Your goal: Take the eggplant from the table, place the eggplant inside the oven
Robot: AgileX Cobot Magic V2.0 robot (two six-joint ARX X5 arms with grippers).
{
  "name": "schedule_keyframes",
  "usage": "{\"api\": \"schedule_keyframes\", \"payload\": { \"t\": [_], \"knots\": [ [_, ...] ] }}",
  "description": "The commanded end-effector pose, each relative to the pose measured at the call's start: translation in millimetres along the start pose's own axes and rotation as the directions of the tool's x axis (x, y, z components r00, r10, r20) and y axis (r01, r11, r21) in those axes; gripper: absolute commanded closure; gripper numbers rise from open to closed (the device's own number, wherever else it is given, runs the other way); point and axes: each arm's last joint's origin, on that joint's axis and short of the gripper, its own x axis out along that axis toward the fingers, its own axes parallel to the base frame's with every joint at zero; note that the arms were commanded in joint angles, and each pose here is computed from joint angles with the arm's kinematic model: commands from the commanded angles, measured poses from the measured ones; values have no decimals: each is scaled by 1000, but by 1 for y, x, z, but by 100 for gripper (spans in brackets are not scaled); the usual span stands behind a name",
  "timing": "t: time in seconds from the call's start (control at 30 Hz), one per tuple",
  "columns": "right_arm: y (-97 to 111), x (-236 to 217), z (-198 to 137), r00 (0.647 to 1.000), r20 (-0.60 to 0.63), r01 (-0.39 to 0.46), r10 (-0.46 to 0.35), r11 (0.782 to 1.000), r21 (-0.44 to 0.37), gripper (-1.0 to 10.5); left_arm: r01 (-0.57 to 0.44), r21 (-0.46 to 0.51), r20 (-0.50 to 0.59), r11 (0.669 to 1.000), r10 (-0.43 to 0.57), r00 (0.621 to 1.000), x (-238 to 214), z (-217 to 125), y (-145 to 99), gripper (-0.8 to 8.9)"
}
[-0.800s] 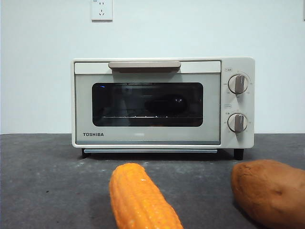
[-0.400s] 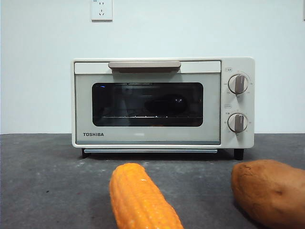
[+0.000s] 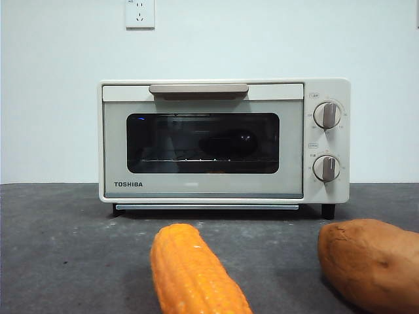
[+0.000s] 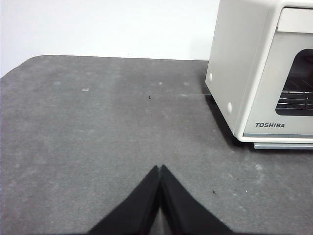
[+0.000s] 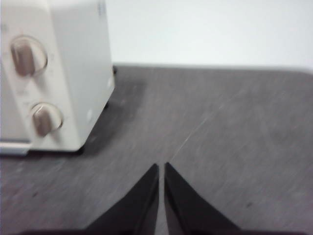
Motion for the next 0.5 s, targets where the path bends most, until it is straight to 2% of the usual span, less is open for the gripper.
{"api": "schedule_keyframes", "payload": {
  "t": [0.03,0.5],
  "knots": [
    [1,0,-5,999,-42,-23,25,998,54,943,-2,15,-14,1000,2,1000,2,-7,1,807],
    [1,0,-6,998,-51,-18,21,998,55,943,-2,15,-14,1000,2,1000,2,-7,1,807]
  ]
}}
